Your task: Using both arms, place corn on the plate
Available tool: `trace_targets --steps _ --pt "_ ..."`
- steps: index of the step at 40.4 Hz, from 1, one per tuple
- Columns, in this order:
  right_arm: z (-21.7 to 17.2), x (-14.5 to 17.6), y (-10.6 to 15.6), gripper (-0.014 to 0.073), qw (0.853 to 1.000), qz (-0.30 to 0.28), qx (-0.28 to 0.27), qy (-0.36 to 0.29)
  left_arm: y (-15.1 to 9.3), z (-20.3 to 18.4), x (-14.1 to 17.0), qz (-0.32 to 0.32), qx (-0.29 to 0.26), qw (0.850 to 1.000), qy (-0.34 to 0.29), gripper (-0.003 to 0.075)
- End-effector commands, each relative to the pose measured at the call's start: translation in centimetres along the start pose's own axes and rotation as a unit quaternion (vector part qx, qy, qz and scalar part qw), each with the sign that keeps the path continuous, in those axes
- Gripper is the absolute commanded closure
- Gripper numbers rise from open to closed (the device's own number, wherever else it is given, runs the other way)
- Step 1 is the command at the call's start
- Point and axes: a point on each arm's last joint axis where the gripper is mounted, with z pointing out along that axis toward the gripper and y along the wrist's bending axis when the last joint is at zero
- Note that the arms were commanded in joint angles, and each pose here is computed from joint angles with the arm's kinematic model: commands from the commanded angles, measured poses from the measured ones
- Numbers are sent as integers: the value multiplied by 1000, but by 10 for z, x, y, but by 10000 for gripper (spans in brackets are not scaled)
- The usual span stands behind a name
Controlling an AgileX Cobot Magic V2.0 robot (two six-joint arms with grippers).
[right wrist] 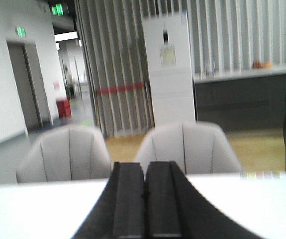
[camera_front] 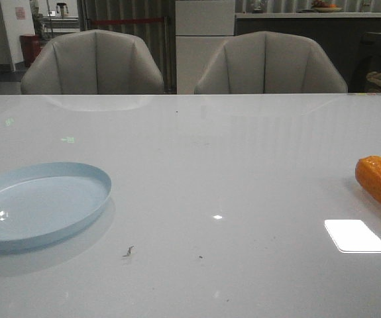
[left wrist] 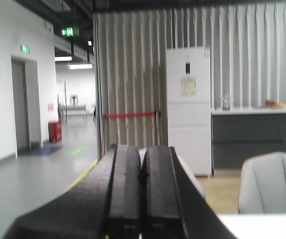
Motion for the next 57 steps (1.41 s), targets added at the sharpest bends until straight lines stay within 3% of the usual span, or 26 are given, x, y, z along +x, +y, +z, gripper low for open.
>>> trace_targets --steps 1,10,21,24,28,33,36,40,53,57 --pt "13 -6 0 538 1000 -2 4 4 0 13 -5 -9 3 1000 0 627" --pt "27 14 -2 538 995 0 10 101 -2 20 18 -13 12 994 112 627" --pt "29 33 -3 538 979 1 12 202 -5 17 45 -18 25 967 253 627" --pt "28 36 -3 522 977 2 12 214 -6 17 46 -18 26 965 260 626" --pt "27 38 -3 393 973 2 13 229 -6 16 47 -18 26 964 264 587" --pt "25 41 -3 202 968 2 13 250 -6 15 50 -18 28 959 281 452" --pt "24 43 -3 141 965 2 13 262 -6 15 51 -18 28 957 288 340" --pt "24 44 -3 139 964 2 13 267 -6 14 51 -18 29 956 291 267" --pt "25 45 -3 139 962 5 12 272 -6 16 52 -19 31 948 315 270" --pt "29 49 -3 139 959 6 14 284 -7 29 51 -19 34 935 352 269"
